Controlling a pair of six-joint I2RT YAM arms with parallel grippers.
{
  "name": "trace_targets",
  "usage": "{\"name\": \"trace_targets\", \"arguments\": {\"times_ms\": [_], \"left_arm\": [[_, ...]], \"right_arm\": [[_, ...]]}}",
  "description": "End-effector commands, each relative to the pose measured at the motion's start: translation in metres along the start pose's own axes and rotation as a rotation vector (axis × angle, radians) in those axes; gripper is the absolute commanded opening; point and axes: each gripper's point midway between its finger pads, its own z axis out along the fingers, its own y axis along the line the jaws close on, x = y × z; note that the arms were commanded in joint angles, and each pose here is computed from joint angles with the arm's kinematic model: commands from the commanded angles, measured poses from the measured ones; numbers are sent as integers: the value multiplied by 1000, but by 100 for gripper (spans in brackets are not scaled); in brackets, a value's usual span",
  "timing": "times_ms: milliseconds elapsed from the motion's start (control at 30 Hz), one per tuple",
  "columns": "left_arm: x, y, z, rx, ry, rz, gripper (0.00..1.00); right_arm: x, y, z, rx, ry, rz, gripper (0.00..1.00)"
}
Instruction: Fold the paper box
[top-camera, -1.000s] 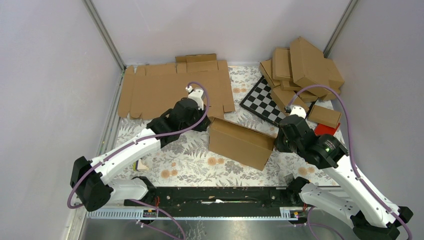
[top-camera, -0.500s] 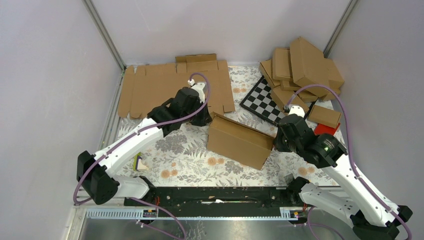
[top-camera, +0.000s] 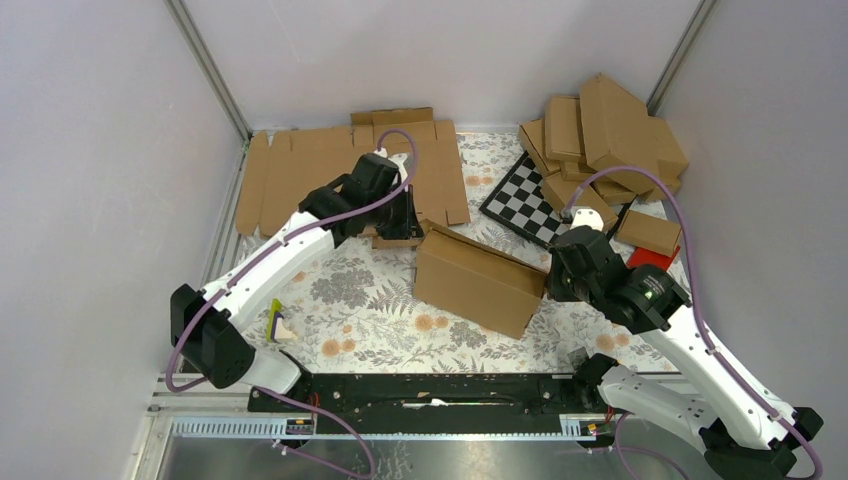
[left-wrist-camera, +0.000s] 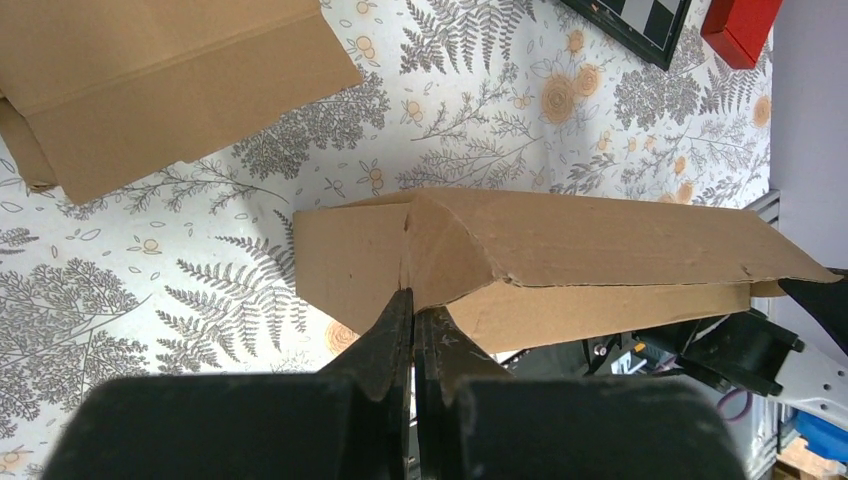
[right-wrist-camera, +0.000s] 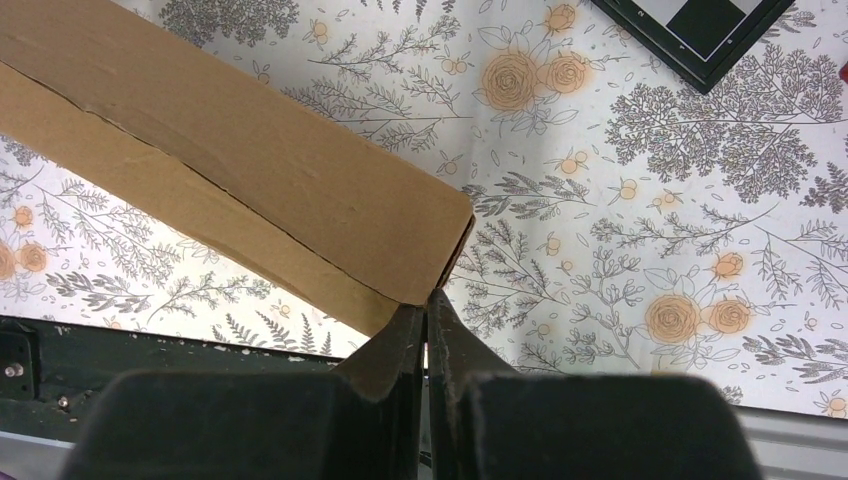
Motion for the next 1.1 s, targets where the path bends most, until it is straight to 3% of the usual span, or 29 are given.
{"name": "trace_targets", "arguments": {"times_ms": [0,467,767,1067], "left_arm": [[-19,-21,-14,79,-24,-32,0],[-22,-18,-17,155,61,-127,0],[-5,1,-14,89,67,-117,0],[20,0,-17,64,-111,-76,0]], "right_arm": [[4,-5,0,15,24,-54,0],[7,0,3,-13,32,-55,0],[5,0,1,-15,18,-53,0],[0,0,2,-7,-2,-45,0]]}}
